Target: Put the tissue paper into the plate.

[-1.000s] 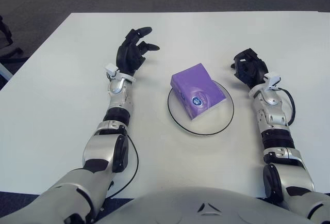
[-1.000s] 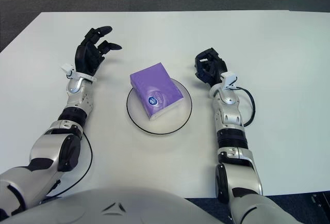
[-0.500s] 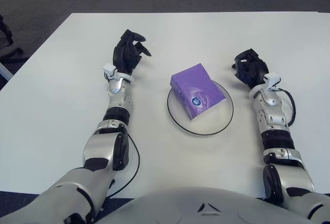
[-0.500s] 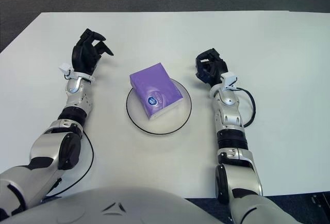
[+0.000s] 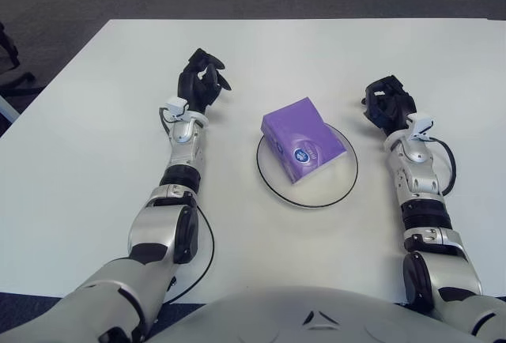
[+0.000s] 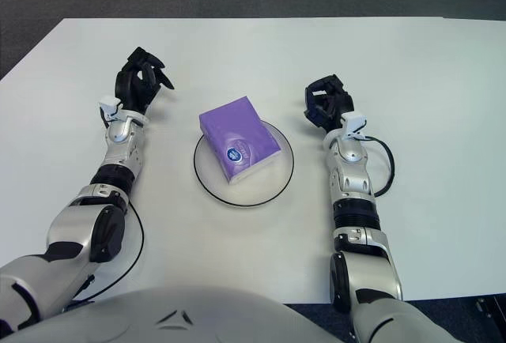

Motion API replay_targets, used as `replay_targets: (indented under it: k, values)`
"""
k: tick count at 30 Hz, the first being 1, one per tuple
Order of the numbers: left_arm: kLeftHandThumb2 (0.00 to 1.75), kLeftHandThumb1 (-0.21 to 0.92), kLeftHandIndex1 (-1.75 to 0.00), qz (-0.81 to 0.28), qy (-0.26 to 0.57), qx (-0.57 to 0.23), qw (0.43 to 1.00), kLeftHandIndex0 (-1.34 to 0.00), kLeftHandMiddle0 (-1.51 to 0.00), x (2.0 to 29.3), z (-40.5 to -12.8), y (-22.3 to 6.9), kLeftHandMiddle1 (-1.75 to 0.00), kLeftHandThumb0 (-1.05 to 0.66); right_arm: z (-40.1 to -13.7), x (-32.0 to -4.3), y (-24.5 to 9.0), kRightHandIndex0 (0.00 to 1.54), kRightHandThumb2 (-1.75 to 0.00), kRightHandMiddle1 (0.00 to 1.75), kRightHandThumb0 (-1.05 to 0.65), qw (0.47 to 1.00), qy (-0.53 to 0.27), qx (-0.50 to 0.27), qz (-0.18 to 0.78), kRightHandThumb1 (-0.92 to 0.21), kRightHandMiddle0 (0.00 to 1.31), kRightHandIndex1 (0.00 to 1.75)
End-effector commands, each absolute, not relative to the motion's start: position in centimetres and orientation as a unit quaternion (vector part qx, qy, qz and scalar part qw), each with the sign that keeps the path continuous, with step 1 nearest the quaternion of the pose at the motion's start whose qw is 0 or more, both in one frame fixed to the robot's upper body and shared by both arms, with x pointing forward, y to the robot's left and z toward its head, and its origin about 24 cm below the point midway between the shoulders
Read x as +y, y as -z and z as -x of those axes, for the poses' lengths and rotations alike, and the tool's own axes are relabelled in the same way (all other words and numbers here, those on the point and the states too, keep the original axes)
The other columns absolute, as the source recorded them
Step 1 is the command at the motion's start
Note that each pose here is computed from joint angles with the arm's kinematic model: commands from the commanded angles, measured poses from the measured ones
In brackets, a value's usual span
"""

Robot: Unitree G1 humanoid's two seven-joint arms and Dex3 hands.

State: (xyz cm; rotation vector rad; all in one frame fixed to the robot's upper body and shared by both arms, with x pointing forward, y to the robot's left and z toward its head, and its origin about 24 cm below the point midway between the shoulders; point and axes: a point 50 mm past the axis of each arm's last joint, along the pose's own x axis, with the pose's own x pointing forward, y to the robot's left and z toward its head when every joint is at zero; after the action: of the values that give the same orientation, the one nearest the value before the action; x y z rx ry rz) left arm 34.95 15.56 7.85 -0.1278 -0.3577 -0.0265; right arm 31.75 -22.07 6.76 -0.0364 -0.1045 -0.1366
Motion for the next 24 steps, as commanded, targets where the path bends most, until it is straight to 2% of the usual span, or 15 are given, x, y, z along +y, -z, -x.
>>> replay_targets:
  k: [1, 6, 13, 18, 24]
  values:
    - [0.55, 0.92, -1.75, 0.067, -0.014, -0.076, 0.995, -0.70, -0.89, 16.5, -32.2, -2.3, -1.75, -0.32, -29.2, -21.8, -2.1, 0.72, -0.75, 1.75, -0.37, 0.996, 0.083, 0.020, -0.001, -0.74, 0.31, 1.75]
    - [0.54, 0.92, -1.75, 0.064, -0.012, -0.059, 0.996, -0.71, -0.91, 16.7, -31.9, -1.8, -1.75, -0.33, -29.2, -21.6, -2.1, 0.73, -0.75, 1.75, -0.37, 0.996, 0.083, 0.018, -0.002, -0.74, 0.31, 1.75]
    - [0.53, 0.92, -1.75, 0.060, 0.004, -0.011, 0.998, -0.71, -0.93, 16.7, -29.3, -0.3, -1.75, -0.32, -29.1, -21.6, -2.1, 0.75, -0.76, 1.75, -0.37, 0.996, 0.085, 0.016, -0.003, -0.74, 0.32, 1.75]
    - [0.51, 0.92, -1.75, 0.045, 0.001, -0.002, 0.999, -0.70, -0.94, 16.6, -27.7, -0.5, -1.75, -0.32, -29.0, -21.5, -2.2, 0.75, -0.76, 1.75, -0.37, 0.996, 0.085, 0.014, -0.005, -0.74, 0.32, 1.75]
    - [0.50, 0.92, -1.75, 0.022, -0.003, -0.007, 1.000, -0.70, -0.94, 16.6, -27.0, -1.0, -1.75, -0.32, -28.9, -21.6, -2.3, 0.76, -0.76, 1.75, -0.37, 0.996, 0.085, 0.010, -0.009, -0.73, 0.32, 1.75]
